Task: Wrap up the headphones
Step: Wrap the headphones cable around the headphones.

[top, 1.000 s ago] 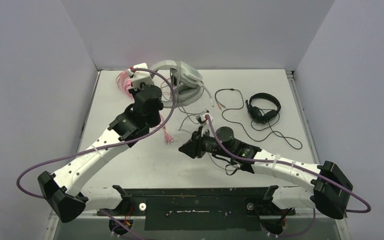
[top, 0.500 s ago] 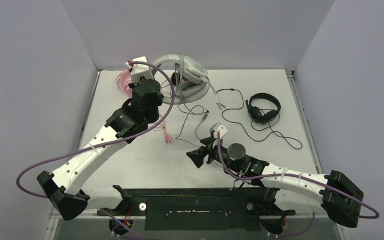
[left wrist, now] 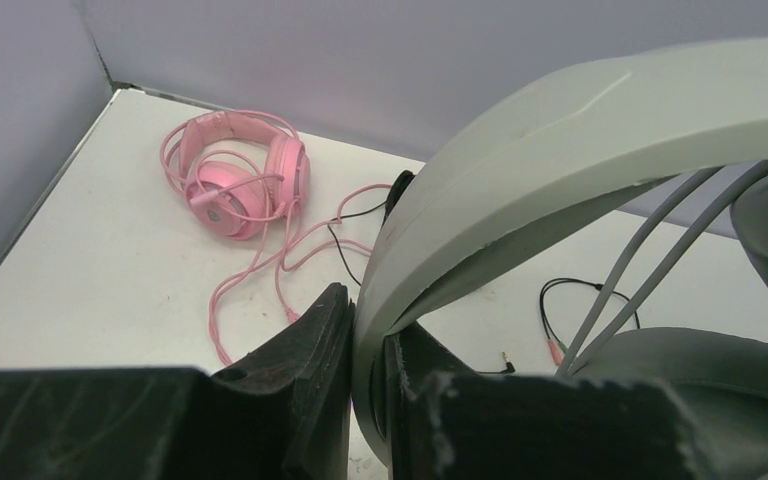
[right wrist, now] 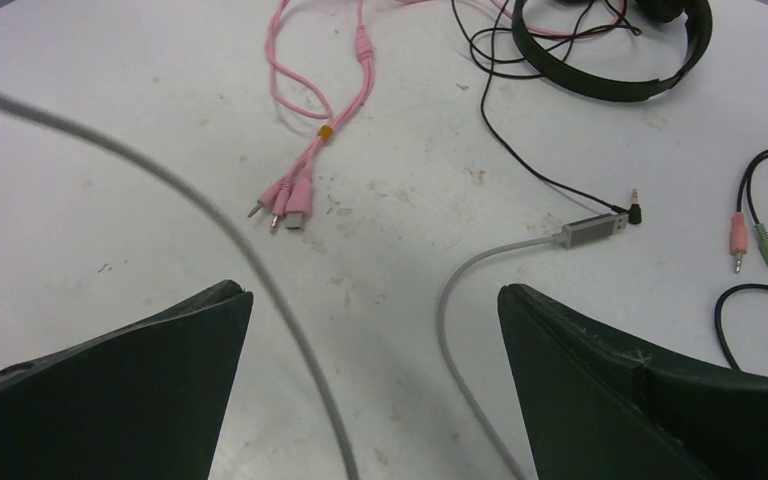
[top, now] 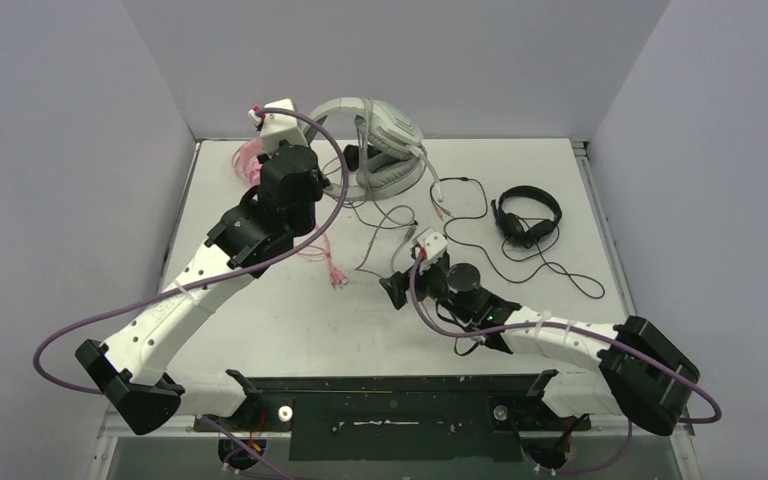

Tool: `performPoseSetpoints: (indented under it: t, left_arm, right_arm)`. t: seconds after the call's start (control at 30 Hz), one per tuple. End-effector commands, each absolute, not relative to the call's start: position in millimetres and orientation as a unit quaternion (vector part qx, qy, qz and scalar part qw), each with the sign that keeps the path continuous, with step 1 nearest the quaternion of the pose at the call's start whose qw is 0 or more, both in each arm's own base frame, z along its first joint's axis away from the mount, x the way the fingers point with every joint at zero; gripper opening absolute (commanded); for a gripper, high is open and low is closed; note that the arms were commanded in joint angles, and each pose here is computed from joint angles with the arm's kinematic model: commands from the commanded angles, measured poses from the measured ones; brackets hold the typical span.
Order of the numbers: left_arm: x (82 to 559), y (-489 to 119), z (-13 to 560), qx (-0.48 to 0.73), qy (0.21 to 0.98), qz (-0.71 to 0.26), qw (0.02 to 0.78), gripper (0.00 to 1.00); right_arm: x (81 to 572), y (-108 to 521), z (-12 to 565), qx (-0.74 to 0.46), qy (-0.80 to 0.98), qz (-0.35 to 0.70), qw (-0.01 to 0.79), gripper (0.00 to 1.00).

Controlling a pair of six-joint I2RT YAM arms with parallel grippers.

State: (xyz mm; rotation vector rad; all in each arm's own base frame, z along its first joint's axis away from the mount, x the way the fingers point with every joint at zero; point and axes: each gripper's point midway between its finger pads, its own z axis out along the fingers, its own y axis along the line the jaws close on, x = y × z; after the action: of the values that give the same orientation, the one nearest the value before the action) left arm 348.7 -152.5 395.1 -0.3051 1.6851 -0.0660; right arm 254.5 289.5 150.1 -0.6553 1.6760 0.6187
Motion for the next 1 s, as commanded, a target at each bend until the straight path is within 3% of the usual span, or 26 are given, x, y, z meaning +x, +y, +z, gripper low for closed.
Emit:
performPoseSetpoints:
  t: [0.0, 0.33, 0.53, 0.63, 0.97]
  left_arm:
    - [352.2, -153.4, 449.9, -0.187, 0.695, -0.104, 0.687, 0.00]
    - [372.9, -147.8, 461.5, -0.203, 0.697, -0.140, 0.673, 0.00]
    - [386.1, -141.8, 468.3, -0.215, 0.693, -0.159, 0.669, 0.00]
    - [399.5, -133.9, 467.2, -0.231, 0.695, -0.173, 0.658, 0.00]
    - [444.3, -99.8, 479.2, -0.275, 0.681, -0.281, 0.618, 0.00]
  right_arm:
    - [284.7, 308.0, 183.1, -0.286, 0.685, 0.268, 0.615, 1.00]
    - [298.4, 347.0, 149.4, -0.316, 0.686, 0.318, 0.572, 0.87]
    - [290.0, 346.4, 130.7, -0.305, 0.703, 0.337, 0.548, 0.21]
    - [271.7, 342.1, 118.6, -0.296, 0.710, 0.363, 0.526, 0.01]
    - [221.0, 313.6, 68.5, -0.240, 0.757, 0.398, 0.459, 0.00]
